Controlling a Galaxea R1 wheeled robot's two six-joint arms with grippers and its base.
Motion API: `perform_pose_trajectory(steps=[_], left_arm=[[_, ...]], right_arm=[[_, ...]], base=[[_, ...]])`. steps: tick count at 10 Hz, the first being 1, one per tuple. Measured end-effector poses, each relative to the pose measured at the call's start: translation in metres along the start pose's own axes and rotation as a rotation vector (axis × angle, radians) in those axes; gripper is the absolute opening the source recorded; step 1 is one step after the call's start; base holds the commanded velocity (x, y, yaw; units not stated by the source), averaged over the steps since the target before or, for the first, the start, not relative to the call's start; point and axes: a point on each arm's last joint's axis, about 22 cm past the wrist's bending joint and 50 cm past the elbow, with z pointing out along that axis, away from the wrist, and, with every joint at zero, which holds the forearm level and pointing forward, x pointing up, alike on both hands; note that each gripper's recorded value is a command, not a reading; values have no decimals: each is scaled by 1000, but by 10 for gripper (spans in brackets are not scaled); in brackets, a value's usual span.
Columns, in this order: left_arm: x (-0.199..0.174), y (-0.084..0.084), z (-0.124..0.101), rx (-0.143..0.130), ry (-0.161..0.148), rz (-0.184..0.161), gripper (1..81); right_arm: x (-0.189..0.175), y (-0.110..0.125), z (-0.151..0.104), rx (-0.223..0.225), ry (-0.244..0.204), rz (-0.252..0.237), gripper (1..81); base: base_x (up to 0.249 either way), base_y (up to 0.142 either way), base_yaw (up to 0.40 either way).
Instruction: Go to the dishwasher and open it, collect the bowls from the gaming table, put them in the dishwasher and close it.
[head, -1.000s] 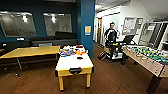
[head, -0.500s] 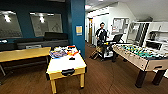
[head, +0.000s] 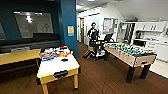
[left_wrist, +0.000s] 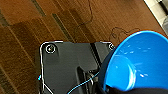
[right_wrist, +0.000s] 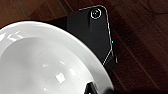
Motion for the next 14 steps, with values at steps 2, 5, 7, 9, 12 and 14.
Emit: perform_pose_trajectory(steps=[2, 5, 7, 9, 12, 14], left_arm=[[0, 0, 0, 1, 0, 0, 10], [-1, -1, 3, 5, -1, 2, 10], [-2, -4, 3, 9, -3, 3, 10], [-5, -3, 7, 11, -10, 3, 10], [-3, -5, 10, 17, -7, 6, 10], [-5, -6, 14, 22, -8, 8, 10]], right_arm=[[0, 0, 0, 0, 0, 0, 10], [0, 0, 0, 0, 0, 0, 10], [0, 0, 0, 0, 0, 0, 10], [0, 0, 0, 0, 2, 1, 10], [-2, -2, 1, 3, -1, 2, 10], [-3, -7, 3, 8, -1, 3, 10]], base=[[0, 0, -247], [0, 0, -249], [0, 0, -259], [0, 0, -265], [0, 0, -266], [0, 0, -267]])
